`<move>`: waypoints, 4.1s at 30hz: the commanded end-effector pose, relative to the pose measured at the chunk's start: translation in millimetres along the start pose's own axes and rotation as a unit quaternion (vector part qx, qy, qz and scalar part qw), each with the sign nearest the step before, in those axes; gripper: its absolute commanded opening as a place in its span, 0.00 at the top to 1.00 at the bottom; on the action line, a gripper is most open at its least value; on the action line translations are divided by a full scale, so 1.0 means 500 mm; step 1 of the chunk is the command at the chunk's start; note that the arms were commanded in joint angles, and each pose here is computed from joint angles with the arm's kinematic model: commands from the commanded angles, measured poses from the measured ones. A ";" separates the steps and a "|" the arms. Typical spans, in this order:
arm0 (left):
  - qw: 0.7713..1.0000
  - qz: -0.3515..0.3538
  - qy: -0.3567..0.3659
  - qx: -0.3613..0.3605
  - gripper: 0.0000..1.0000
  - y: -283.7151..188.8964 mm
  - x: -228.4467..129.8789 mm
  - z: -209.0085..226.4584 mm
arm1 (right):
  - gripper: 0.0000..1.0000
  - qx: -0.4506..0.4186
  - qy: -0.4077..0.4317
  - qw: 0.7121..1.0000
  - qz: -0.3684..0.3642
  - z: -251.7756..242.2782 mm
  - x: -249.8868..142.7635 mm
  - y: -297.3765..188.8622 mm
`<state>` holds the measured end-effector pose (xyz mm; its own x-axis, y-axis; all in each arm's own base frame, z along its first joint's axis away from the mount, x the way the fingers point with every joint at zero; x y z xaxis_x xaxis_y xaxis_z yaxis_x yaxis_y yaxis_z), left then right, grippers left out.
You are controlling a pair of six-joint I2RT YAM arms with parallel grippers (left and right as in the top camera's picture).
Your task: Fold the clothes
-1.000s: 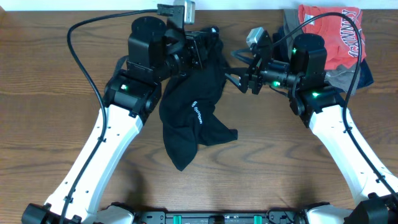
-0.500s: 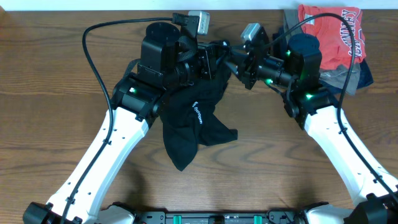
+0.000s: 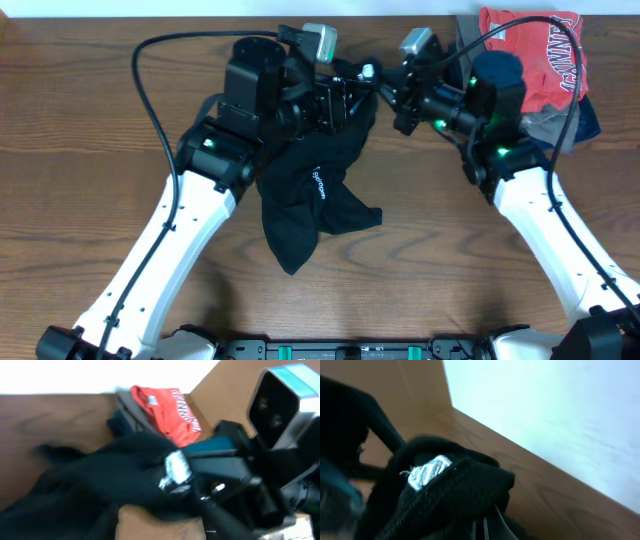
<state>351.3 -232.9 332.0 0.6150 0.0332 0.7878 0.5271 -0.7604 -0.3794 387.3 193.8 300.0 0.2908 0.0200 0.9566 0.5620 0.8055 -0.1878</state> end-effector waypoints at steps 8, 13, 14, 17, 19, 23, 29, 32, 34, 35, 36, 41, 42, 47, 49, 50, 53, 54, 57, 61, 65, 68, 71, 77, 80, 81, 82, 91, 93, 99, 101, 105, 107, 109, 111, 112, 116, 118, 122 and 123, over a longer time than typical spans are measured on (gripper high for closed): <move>0.989 -0.001 0.007 0.148 0.36 -0.102 0.023 0.213 | 0.99 -0.053 0.046 0.996 0.053 -0.061 -0.034 -0.077; 0.985 0.015 0.021 0.169 0.35 -0.078 0.011 0.279 | 0.99 -0.040 0.023 0.995 0.087 -0.022 -0.013 -0.097; 0.985 0.015 0.027 0.171 0.35 -0.071 0.012 0.289 | 0.99 -0.035 0.015 0.995 0.093 -0.009 -0.001 -0.102; 0.981 0.008 0.039 0.188 0.35 -0.056 0.018 0.324 | 0.99 -0.012 -0.012 0.993 0.116 0.047 0.044 -0.114; 0.979 0.004 0.038 0.201 0.36 -0.051 0.020 0.345 | 0.99 0.007 -0.032 0.991 0.126 0.092 0.079 -0.125; 0.975 0.002 0.027 0.220 0.35 -0.060 0.018 0.390 | 0.99 0.034 -0.053 0.988 0.139 0.165 0.131 -0.154; 0.971 -0.002 0.019 0.237 0.35 -0.084 0.019 0.430 | 0.99 0.071 -0.090 0.985 0.133 0.251 0.172 -0.171; 0.977 0.003 0.038 0.211 0.35 -0.077 0.018 0.416 | 0.99 0.072 -0.108 0.983 0.127 0.267 0.177 -0.157; 0.977 0.003 0.038 0.210 0.35 -0.077 0.018 0.416 | 0.99 0.069 -0.122 0.983 0.118 0.273 0.185 -0.147; 0.977 0.002 0.038 0.210 0.35 -0.078 0.018 0.417 | 0.99 0.070 -0.127 0.983 0.113 0.277 0.189 -0.144; 0.977 0.001 0.038 0.209 0.35 -0.079 0.019 0.417 | 0.99 0.071 -0.132 0.983 0.106 0.280 0.195 -0.142; 0.978 0.004 0.035 0.207 0.35 -0.080 0.017 0.417 | 0.99 0.062 -0.151 0.985 0.050 0.286 0.253 -0.142; 0.978 0.004 0.035 0.207 0.35 -0.080 0.016 0.417 | 0.99 0.052 -0.155 0.986 0.036 0.283 0.269 -0.142; 0.975 -0.012 -0.005 0.223 0.35 -0.111 0.023 0.438 | 0.99 -0.019 -0.163 0.985 -0.047 0.255 0.352 -0.141; 0.972 -0.016 -0.019 0.233 0.35 -0.136 0.024 0.445 | 0.99 -0.045 -0.162 0.983 -0.080 0.243 0.383 -0.143; 0.971 -0.018 -0.023 0.238 0.35 -0.152 0.025 0.446 | 0.99 -0.056 -0.159 0.981 -0.097 0.238 0.398 -0.142; 0.967 -0.019 -0.034 0.250 0.35 -0.191 0.025 0.438 | 0.99 -0.076 -0.150 0.976 -0.142 0.227 0.436 -0.141; 0.967 -0.019 -0.035 0.253 0.35 -0.203 0.025 0.433 | 0.99 -0.084 -0.144 0.974 -0.155 0.220 0.446 -0.138; 0.966 -0.009 -0.022 0.256 0.35 -0.229 0.020 0.407 | 0.99 -0.085 -0.137 0.970 -0.184 0.211 0.467 -0.124; 0.967 0.000 -0.014 0.253 0.35 -0.234 0.014 0.388 | 0.99 -0.060 -0.140 0.970 -0.189 0.222 0.469 -0.115; 0.968 0.013 -0.020 0.251 0.35 -0.225 0.002 0.395 | 0.99 -0.046 -0.131 0.976 -0.171 0.231 0.460 -0.127; 0.967 0.023 -0.028 0.250 0.35 -0.216 -0.009 0.404 | 0.99 -0.061 -0.112 0.983 -0.134 0.217 0.438 -0.149; 0.969 0.042 -0.028 0.243 0.35 -0.191 -0.025 0.412 | 0.99 -0.090 -0.086 0.988 -0.092 0.184 0.405 -0.178; 0.971 0.099 -0.020 0.218 0.35 -0.109 -0.078 0.437 | 0.99 -0.190 0.016 0.982 -0.010 0.052 0.324 -0.243; 0.970 0.116 -0.026 0.211 0.35 -0.076 -0.101 0.455 | 0.99 -0.237 0.060 0.970 0.019 -0.012 0.287 -0.280; 0.970 0.121 -0.028 0.209 0.35 -0.067 -0.107 0.460 | 0.99 -0.252 0.075 0.964 0.030 -0.034 0.273 -0.292; 0.970 0.126 -0.029 0.207 0.35 -0.059 -0.114 0.464 | 0.99 -0.264 0.088 0.960 0.038 -0.051 0.261 -0.304; 0.971 0.158 0.000 0.177 0.34 0.011 -0.149 0.442 | 0.99 -0.263 0.176 0.937 0.148 -0.122 0.135 -0.310; 0.972 0.163 0.014 0.166 0.34 0.028 -0.151 0.423 | 0.99 -0.265 0.190 0.930 0.168 -0.134 0.112 -0.304; 0.972 0.183 0.062 0.131 0.29 0.087 -0.173 0.369 | 0.99 -0.266 0.197 0.927 0.177 -0.153 0.098 -0.292; 0.972 0.187 0.072 0.122 0.28 0.112 -0.183 0.363 | 0.99 -0.266 0.193 0.928 0.173 -0.154 0.102 -0.292; 0.971 0.197 0.072 0.115 0.27 0.153 -0.213 0.379 | 0.99 -0.262 0.184 0.931 0.175 -0.153 0.103 -0.291; 0.970 0.205 0.066 0.115 0.26 0.169 -0.232 0.396 | 0.99 -0.261 0.182 0.931 0.177 -0.153 0.102 -0.291; 0.968 0.216 0.054 0.115 0.23 0.182 -0.254 0.410 | 0.99 -0.260 0.178 0.932 0.177 -0.153 0.102 -0.291; 0.967 0.226 0.045 0.110 0.21 0.191 -0.273 0.417 | 0.99 -0.260 0.177 0.933 0.178 -0.153 0.102 -0.291; 0.967 0.230 0.040 0.102 0.20 0.196 -0.282 0.417 | 0.99 -0.260 0.176 0.933 0.178 -0.153 0.102 -0.291; 0.969 0.234 0.030 0.078 0.18 0.213 -0.302 0.419 | 0.99 -0.258 0.175 0.933 0.178 -0.152 0.103 -0.291; 0.969 0.233 0.025 0.073 0.17 0.221 -0.308 0.421 | 0.99 -0.255 0.174 0.934 0.178 -0.151 0.103 -0.290; 0.970 0.239 0.016 0.044 0.17 0.238 -0.328 0.409 | 0.99 -0.255 0.174 0.934 0.178 -0.151 0.103 -0.290; 0.969 0.243 0.014 0.039 0.17 0.241 -0.334 0.404 | 0.99 -0.255 0.174 0.934 0.178 -0.151 0.103 -0.290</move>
<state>435.1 -186.1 60.6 0.7800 -0.3342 0.5291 0.2680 -0.5857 -0.7650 381.0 33.4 348.0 0.7403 -0.0449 0.6708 0.6335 0.3808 -0.6736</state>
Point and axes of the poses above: each gripper's point midway between its finger pads, its own y axis out along the fingers, its own z axis along the line the jaws close on, x = y × z, the point moved 3 cm from there along -y, back along the fingers, and after that the axes turned 5 degrees about y, right-handed, at the moved point
